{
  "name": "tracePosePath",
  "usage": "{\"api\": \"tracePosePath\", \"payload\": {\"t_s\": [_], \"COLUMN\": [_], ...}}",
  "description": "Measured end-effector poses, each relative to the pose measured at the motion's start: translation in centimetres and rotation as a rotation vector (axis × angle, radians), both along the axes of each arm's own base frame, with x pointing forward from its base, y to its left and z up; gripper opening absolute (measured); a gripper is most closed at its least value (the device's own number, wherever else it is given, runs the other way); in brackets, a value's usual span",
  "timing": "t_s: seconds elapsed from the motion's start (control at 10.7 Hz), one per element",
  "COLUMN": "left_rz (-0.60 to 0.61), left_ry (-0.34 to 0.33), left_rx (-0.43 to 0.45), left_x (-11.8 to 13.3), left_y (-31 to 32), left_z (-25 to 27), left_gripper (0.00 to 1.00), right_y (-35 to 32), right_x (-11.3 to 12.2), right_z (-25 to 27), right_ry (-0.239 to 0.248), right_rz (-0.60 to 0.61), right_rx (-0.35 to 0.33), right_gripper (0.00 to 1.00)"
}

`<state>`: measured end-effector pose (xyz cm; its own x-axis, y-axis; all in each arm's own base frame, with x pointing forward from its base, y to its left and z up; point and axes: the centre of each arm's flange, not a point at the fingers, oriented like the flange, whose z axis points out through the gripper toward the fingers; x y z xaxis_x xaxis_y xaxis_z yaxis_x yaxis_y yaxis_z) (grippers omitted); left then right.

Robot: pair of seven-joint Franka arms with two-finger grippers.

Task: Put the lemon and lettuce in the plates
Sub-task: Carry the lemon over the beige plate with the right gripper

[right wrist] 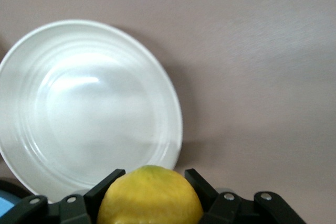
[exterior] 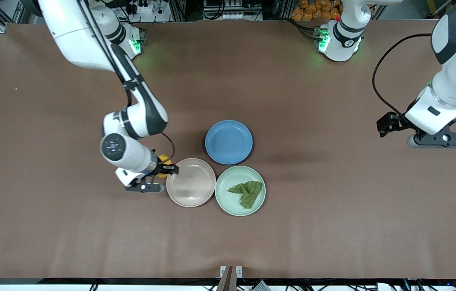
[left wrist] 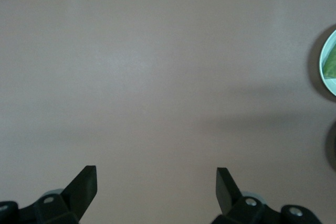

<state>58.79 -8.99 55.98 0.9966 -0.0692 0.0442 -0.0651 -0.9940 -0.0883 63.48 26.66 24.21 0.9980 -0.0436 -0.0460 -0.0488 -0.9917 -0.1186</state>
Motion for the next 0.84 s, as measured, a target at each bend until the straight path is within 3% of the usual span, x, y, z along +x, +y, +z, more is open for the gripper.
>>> {"api": "tracePosePath", "payload": {"t_s": [0.37, 0.84], "left_rz": [-0.057, -0.046], "left_ry": [-0.035, -0.073], "left_rx": [-0.002, -0.005], "left_x": [-1.7, -2.0], "left_y": [0.4, 1.5], "left_z": [2.6, 5.0], "left_gripper": [1.0, 1.0], "right_y": [2.5, 6.2], "right_x": [-0.8, 0.2], "right_z": [-2.3, -2.2], "right_ry": [0.019, -0.02], "right_rz": [0.034, 0.032], "right_rx": [-0.009, 0.053], "right_gripper": [0.56, 0.55]}}
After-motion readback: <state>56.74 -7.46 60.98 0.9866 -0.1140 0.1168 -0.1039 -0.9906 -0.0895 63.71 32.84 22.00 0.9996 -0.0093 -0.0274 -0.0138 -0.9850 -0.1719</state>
